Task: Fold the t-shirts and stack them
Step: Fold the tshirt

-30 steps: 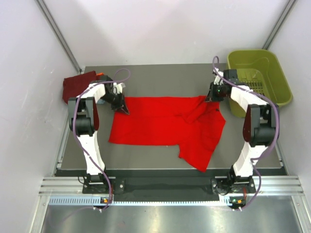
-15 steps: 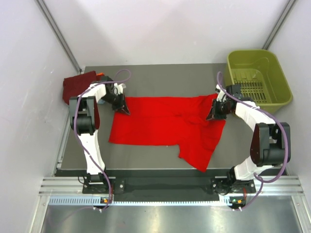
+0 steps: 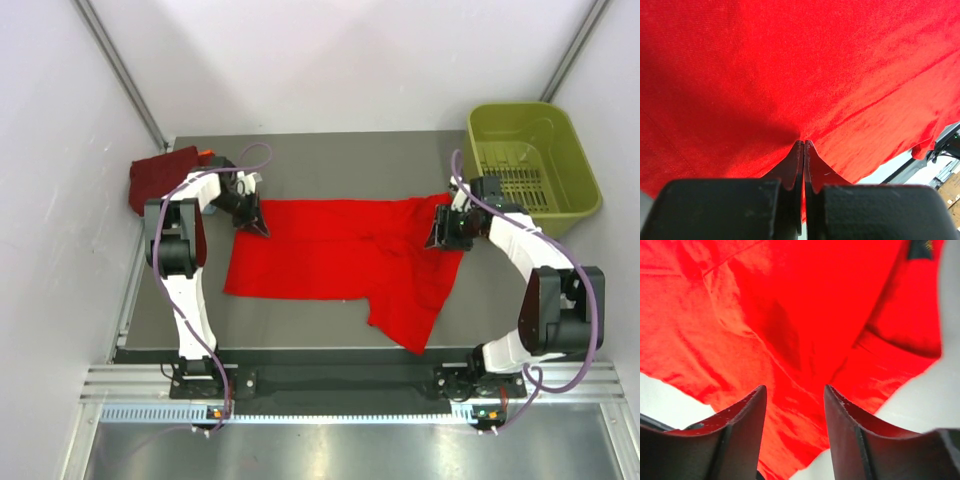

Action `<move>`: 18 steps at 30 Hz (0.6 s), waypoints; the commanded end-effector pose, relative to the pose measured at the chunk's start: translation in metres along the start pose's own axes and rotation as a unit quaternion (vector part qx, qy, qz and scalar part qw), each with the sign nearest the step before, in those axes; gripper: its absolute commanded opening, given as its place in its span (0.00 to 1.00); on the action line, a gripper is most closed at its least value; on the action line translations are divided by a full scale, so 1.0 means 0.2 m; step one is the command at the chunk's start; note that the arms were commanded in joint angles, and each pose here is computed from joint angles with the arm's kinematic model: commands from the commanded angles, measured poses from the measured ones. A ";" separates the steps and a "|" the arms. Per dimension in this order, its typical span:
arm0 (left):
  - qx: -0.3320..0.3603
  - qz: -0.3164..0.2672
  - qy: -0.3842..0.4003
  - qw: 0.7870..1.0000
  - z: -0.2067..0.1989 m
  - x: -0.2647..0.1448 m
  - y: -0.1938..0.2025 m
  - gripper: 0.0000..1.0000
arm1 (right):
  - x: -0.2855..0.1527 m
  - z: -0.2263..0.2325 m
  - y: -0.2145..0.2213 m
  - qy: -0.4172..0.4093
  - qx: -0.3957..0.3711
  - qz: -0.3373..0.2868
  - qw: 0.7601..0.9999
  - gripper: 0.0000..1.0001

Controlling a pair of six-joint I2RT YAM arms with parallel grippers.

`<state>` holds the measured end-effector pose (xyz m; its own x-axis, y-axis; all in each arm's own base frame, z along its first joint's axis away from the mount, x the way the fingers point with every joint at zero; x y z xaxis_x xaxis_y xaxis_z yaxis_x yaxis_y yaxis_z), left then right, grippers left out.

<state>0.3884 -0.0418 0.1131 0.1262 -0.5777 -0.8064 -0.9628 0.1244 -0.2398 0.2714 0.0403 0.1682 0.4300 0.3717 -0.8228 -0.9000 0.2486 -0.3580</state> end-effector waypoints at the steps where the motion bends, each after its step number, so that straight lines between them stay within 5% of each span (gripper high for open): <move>1: 0.025 -0.028 0.013 0.999 -0.07 -0.09 -0.06 0.00 | -0.14 0.03 -0.11 0.014 -0.035 -0.061 0.997 0.51; 6: 0.036 -0.022 0.027 0.999 -0.12 -0.07 -0.05 0.00 | -0.18 0.17 -0.22 -0.027 -0.120 -0.090 0.988 0.48; 12: 0.039 -0.023 0.027 0.999 -0.15 -0.06 -0.06 0.00 | -0.02 0.43 -0.15 -0.074 -0.258 -0.040 0.962 0.36; 18: 0.039 -0.027 0.031 0.998 -0.16 -0.07 -0.04 0.00 | 0.18 0.49 -0.06 -0.085 -0.290 0.014 0.953 0.30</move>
<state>0.3863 -0.0589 0.1151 0.1005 -0.6032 -0.7912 -0.9565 0.1604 -0.2438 0.2952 0.1318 0.1898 0.3648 0.5148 -0.7758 -0.8099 -0.2356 -0.5372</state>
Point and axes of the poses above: each gripper's point midway between its finger pads, its own x axis out along the fingers, its own z axis along the line the jaws close on, y = z × x, the point moved 10 cm from there along -x, back along the fingers, and after that the axes turned 9 degrees about x, right-handed, at the moved point
